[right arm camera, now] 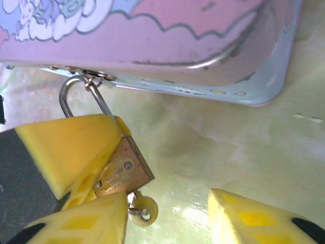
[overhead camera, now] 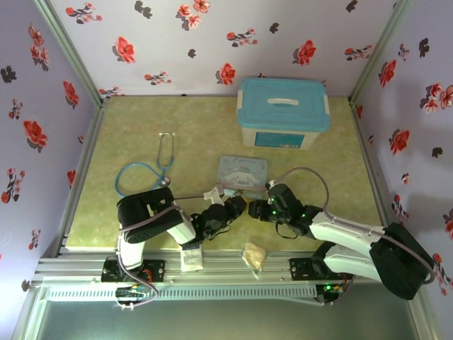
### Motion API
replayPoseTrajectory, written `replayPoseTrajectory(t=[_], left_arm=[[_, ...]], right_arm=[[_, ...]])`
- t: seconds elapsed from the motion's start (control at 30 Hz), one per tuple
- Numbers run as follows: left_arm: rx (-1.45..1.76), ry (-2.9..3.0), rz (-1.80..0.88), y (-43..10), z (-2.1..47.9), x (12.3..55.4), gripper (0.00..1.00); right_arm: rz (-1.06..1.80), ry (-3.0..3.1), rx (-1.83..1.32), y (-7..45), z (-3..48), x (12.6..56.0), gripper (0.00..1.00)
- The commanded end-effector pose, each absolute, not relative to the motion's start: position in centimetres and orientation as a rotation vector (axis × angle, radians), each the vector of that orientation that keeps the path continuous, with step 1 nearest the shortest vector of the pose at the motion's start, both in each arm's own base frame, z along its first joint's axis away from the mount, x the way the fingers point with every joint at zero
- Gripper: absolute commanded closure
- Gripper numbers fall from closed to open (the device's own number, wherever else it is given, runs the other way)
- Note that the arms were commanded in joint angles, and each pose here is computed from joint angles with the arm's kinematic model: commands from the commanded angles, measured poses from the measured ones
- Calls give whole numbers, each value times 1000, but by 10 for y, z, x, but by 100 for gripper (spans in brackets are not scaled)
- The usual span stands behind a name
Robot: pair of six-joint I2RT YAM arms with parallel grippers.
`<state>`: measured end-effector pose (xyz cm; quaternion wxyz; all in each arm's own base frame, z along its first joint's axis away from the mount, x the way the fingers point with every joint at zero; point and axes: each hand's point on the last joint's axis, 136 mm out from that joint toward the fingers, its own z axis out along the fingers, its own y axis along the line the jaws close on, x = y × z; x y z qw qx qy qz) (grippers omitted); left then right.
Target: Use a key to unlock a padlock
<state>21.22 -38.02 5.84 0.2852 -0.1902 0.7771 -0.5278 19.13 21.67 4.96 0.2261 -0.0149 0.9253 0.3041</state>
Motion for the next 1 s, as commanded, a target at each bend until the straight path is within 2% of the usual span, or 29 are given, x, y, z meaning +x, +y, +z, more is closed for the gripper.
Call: replayPoseTrajectory(t=[0.0,0.23,0.5,0.97], left_arm=[[-420,2045,-1492,-391,86,202,100],[-418,2061,-1450,-387,85,203,100],[-420,2045,-1488,-393,89,201,100],[-430,2059,-1499,-395,85,200,100]], right_arm=[[609,2545,-244,197,52,190,58],[590,2380,-403,200,79,186,56],[684,2311,-428,218,80,181,52],[364,2234,-672,222,69,175,62]])
